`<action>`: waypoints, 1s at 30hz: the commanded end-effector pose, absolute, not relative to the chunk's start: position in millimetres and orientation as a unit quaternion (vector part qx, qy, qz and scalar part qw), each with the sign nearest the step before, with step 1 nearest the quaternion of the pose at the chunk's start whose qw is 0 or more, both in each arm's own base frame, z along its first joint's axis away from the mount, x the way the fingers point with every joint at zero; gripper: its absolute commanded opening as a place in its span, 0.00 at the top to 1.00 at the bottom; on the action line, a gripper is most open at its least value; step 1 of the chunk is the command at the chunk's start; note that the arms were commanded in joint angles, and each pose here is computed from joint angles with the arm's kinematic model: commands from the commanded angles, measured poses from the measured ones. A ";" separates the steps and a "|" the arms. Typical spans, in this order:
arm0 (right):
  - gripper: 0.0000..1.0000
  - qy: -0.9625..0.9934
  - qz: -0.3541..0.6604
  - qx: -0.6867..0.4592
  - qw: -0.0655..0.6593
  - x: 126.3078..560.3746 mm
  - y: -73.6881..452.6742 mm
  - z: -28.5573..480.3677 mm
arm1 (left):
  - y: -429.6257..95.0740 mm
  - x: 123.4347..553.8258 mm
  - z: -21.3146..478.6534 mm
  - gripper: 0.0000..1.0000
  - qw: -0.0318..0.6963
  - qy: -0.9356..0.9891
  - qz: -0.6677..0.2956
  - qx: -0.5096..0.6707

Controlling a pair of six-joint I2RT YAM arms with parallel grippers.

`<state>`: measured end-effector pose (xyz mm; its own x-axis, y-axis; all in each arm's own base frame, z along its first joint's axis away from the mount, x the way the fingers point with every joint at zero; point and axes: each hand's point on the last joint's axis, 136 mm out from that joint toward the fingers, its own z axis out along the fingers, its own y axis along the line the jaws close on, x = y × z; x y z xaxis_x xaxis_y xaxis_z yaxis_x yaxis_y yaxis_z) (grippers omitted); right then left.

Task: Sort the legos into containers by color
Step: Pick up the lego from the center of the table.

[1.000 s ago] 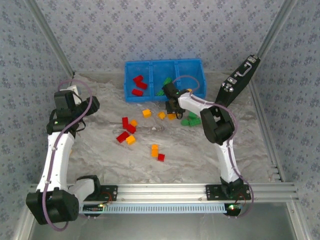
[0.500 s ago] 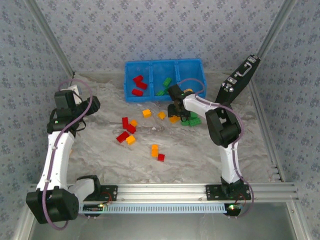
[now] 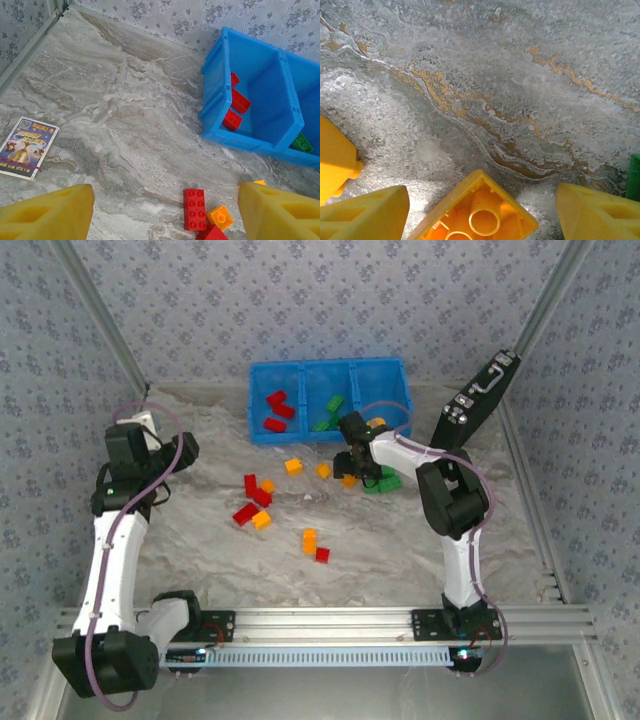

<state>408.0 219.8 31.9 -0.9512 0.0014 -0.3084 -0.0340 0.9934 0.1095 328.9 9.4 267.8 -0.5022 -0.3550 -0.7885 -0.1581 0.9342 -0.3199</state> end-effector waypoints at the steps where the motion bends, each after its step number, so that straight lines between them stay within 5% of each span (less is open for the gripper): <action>1: 0.23 0.988 0.062 -0.001 0.139 398.8 223.7 27.7 | 10.0 326.8 273.5 0.24 0.489 0.854 -0.104 -0.147; 7: 0.30 0.987 0.068 -0.008 0.143 402.5 233.3 30.0 | 10.1 325.6 274.4 0.24 0.490 0.853 -0.103 -0.146; 20: 0.65 0.989 0.049 -0.022 0.134 402.0 228.9 26.2 | 12.0 320.1 277.4 0.24 0.497 0.850 -0.095 -0.144; 30: 0.72 0.972 0.024 -0.027 0.230 446.1 186.3 115.6 | 13.2 319.3 258.7 0.24 0.485 0.857 -0.090 -0.147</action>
<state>422.4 205.8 55.5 -0.9442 -0.0413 -0.3268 -0.0636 0.9963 0.0578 318.4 10.5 257.1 -0.5001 -0.3512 -0.7916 -0.1657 0.9360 -0.3106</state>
